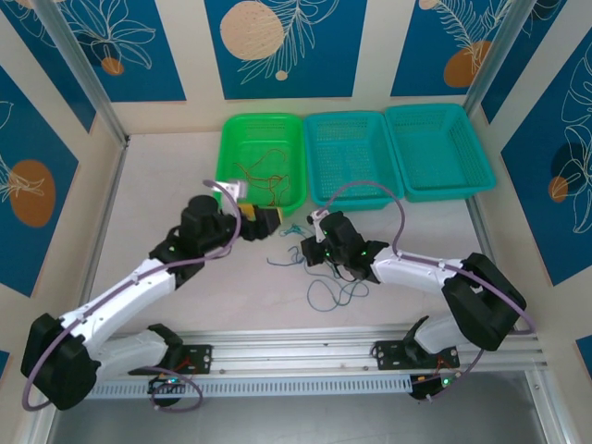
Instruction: Untangle the cables
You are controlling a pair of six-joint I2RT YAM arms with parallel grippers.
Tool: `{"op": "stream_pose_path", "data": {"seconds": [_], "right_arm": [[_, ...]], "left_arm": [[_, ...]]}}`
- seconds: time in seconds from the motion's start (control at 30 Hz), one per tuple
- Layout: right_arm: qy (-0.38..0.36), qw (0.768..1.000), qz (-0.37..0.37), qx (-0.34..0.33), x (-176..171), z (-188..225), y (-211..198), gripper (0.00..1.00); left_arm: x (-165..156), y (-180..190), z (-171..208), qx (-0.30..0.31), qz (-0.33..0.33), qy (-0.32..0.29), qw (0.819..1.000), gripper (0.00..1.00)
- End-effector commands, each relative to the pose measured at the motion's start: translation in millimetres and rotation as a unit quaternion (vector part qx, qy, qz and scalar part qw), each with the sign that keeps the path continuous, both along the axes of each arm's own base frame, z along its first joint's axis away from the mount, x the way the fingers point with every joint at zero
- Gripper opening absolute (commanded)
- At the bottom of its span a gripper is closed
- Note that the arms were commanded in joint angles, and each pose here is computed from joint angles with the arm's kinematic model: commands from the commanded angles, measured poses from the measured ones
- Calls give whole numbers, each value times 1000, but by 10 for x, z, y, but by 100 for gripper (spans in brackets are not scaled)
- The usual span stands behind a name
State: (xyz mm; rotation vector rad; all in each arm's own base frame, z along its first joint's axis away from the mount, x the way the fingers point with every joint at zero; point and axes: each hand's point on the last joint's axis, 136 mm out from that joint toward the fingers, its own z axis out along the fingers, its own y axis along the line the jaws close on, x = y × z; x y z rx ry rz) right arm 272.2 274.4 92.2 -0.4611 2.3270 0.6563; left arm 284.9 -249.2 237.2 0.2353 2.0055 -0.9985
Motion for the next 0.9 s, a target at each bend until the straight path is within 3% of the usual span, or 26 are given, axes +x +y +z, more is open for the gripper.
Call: {"op": "stream_pose_path", "data": {"seconds": [0.0, 0.1, 0.2, 0.3, 0.37, 0.63, 0.87], "right_arm": [[1, 999, 32, 28, -30, 118, 196, 0], [16, 998, 45, 32, -88, 109, 253, 0], [17, 998, 54, 30, -134, 115, 288, 0], [19, 998, 56, 28, -152, 121, 314, 0], [28, 999, 41, 22, -125, 106, 289, 0], [51, 999, 13, 15, -66, 19, 177, 0], [53, 998, 41, 13, -113, 30, 211, 0]], "left_arm": [[-40, -115, -303, 11, -21, 34, 999, 91], [-33, -250, -445, 15, -48, 41, 998, 90], [17, -321, -461, 6, -57, 31, 998, 83], [71, -352, -487, 11, -56, 26, 998, 61], [67, -378, -493, 11, -64, 26, 998, 56], [-177, -260, -299, 8, -91, -34, 995, 84], [-527, -130, -251, 111, -150, -169, 968, 88]]}}
